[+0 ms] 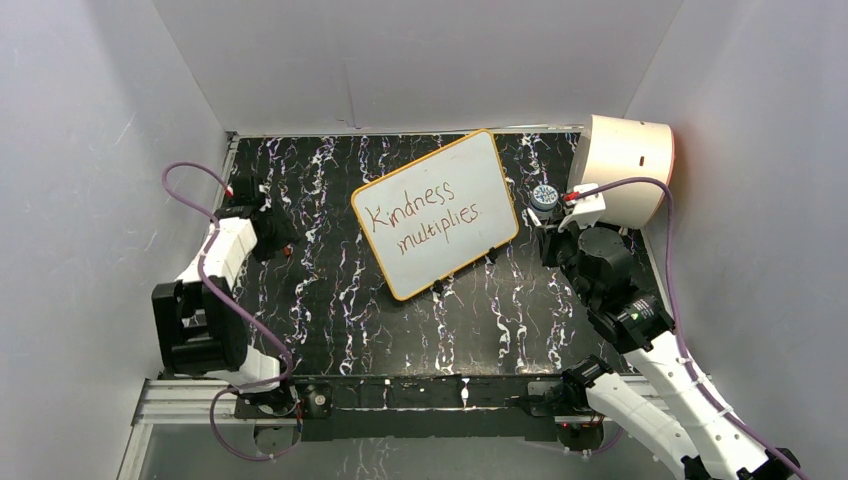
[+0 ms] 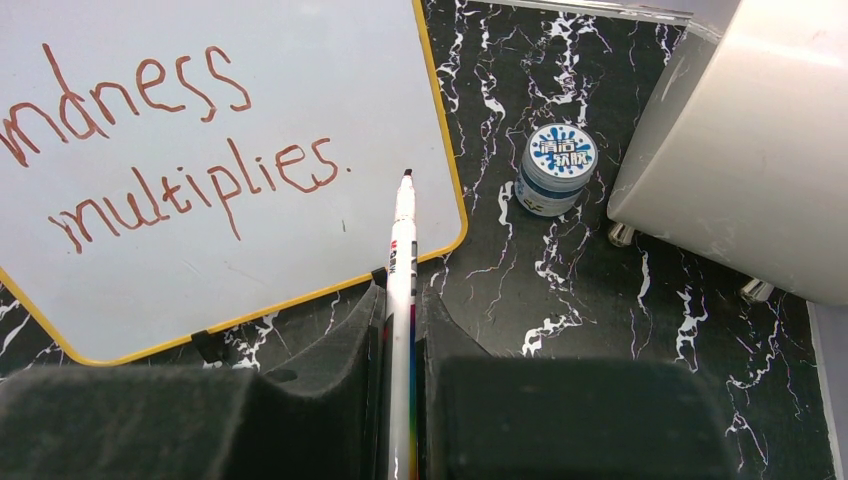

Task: Write a sentence on the whiteboard
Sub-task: Close the whiteboard marker at the center of the board.

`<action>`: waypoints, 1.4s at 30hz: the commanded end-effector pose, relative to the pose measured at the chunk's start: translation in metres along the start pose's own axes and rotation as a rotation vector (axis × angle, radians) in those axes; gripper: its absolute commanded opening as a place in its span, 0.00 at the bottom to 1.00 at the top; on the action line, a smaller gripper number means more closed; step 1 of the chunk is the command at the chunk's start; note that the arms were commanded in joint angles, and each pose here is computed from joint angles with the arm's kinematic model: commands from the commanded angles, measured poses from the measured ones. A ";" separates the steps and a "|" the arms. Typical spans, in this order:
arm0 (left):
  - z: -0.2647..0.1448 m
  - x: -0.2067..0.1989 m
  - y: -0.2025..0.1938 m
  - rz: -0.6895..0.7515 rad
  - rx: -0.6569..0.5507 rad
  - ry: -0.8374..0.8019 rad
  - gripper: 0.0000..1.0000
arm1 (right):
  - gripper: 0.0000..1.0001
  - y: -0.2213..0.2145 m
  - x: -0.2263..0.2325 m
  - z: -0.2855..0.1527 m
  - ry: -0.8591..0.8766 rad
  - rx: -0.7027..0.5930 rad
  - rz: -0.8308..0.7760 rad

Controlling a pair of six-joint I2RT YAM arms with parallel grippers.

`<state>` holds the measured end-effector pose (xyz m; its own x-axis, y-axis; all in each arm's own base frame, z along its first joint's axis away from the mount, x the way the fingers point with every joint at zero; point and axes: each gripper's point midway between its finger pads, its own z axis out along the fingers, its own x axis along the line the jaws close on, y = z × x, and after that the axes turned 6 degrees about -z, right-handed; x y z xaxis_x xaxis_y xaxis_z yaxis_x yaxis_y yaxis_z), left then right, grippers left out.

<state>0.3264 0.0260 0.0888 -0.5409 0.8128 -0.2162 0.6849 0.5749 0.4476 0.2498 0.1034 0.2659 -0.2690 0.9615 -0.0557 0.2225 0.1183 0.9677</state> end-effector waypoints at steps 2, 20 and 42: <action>0.019 0.004 0.014 -0.008 0.000 0.063 0.51 | 0.00 0.010 -0.002 -0.002 -0.008 -0.040 0.008; 0.063 0.014 0.022 0.073 0.077 0.180 0.27 | 0.00 0.004 -0.003 0.005 -0.021 -0.008 -0.005; 0.099 0.032 -0.011 0.096 0.214 0.234 0.16 | 0.00 0.005 0.005 0.006 0.025 -0.007 -0.014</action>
<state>0.3652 0.0500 0.0157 -0.5480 0.8363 -0.0165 0.7869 0.5221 0.3289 0.2537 0.1070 0.2554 -0.2767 0.9587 -0.0665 0.2559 0.1402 0.9565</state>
